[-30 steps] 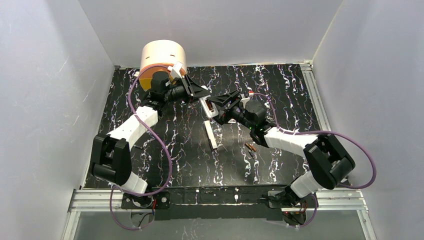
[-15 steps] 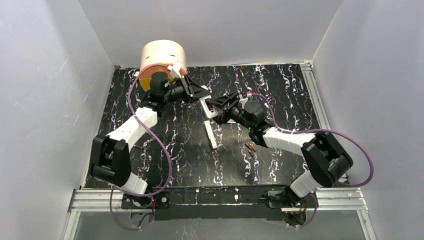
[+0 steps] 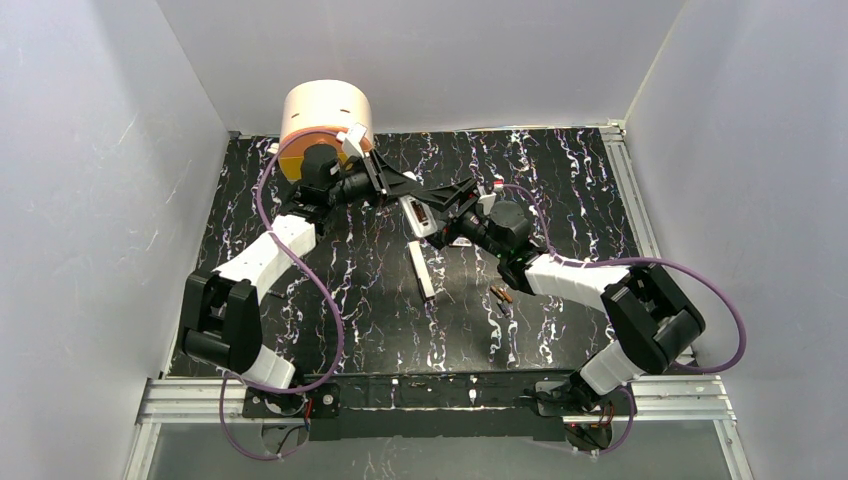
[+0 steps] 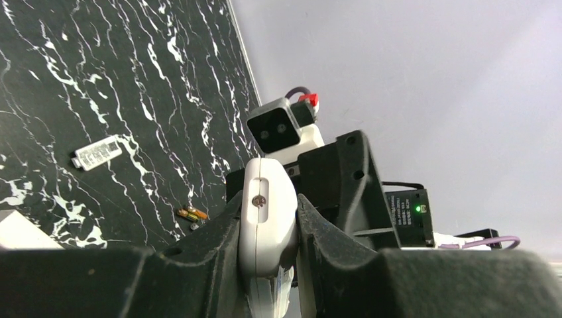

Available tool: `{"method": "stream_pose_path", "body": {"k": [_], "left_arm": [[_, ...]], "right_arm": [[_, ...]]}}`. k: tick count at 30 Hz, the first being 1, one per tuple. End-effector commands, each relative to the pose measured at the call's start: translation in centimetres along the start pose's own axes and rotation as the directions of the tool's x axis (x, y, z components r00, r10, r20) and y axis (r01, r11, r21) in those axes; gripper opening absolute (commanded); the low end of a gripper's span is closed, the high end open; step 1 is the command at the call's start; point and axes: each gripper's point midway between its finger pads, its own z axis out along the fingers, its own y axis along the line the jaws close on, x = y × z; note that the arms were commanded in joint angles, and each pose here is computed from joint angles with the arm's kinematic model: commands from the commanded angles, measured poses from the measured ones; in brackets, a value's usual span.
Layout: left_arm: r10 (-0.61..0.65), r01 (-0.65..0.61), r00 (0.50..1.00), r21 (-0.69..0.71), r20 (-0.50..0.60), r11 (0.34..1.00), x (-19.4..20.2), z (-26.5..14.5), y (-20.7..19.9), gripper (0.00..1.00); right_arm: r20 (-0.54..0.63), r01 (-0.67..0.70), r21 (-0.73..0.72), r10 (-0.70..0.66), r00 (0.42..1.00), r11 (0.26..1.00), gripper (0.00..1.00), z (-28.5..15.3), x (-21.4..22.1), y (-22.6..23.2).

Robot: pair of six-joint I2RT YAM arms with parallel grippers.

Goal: Load the batteries into the remote control

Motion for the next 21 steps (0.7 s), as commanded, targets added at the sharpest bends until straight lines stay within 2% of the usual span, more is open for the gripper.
{"method": "stream_pose_path", "body": {"k": [1, 3, 8, 13, 17, 21], "left_arm": [[0.045, -0.043, 0.998, 0.051, -0.042, 0.998, 1.3, -0.8, -1.8, 0.0], [0.048, -0.045, 0.998, 0.059, -0.05, 0.997, 1.3, -0.8, -2.1, 0.0], [0.078, -0.072, 0.995, 0.084, -0.066, 0.994, 1.3, -1.1, -2.9, 0.0], [0.126, -0.115, 0.987, 0.104, -0.098, 0.988, 1.7, -1.6, -3.5, 0.0], [0.155, -0.139, 0.98, 0.126, -0.127, 0.982, 2.3, -2.0, -3.9, 0.0], [0.177, -0.156, 0.974, 0.145, -0.142, 0.977, 2.8, -2.4, -4.1, 0.0]], "right_arm": [[-0.014, 0.109, -0.142, -0.112, 0.994, 0.984, 0.92, -0.9, 1.1, 3.9], [-0.009, 0.175, -0.134, -0.178, 0.984, 0.975, 0.97, -1.5, 1.2, 3.5], [-0.081, 0.384, -0.133, -0.396, 0.915, 0.914, 0.97, -3.4, 1.4, 1.6], [-0.178, 0.632, -0.134, -0.646, 0.742, 0.763, 0.96, -4.7, 2.3, 0.3], [-0.201, 0.756, -0.081, -0.754, 0.626, 0.649, 0.92, -4.8, 1.6, 0.4], [-0.22, 0.805, -0.059, -0.795, 0.566, 0.59, 0.83, -4.4, 1.1, 0.1]]}}
